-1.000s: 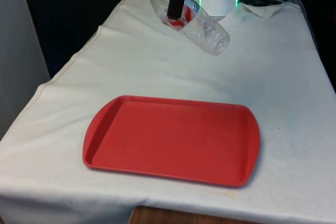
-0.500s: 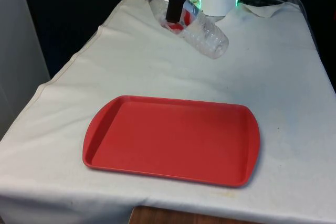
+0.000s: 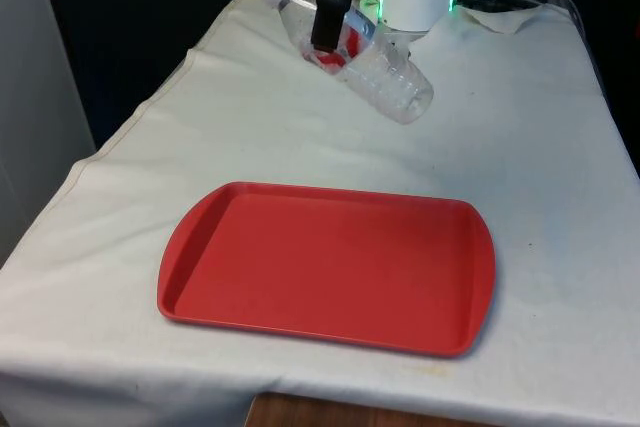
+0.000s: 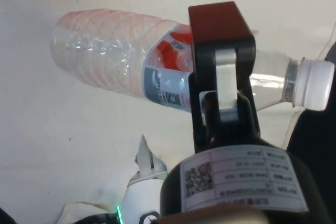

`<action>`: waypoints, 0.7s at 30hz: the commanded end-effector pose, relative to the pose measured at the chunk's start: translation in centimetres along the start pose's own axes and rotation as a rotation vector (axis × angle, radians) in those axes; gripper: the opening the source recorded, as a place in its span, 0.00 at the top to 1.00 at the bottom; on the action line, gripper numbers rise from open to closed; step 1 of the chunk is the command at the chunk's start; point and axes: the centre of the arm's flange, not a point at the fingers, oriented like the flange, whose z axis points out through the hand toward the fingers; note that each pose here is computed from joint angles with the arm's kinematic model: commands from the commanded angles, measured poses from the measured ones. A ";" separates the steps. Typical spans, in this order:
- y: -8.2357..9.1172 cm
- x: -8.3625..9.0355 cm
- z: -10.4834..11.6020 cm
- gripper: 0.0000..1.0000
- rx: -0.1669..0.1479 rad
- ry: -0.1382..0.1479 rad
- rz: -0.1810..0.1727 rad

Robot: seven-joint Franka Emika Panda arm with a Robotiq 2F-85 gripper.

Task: Place the bottle upright on the tray.

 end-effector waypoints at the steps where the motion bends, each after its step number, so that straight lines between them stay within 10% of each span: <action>1: -0.2 0.0 -0.1 0.86 0.020 -0.002 0.013; 21: -0.9 -0.2 1.3 0.86 0.074 0.031 0.066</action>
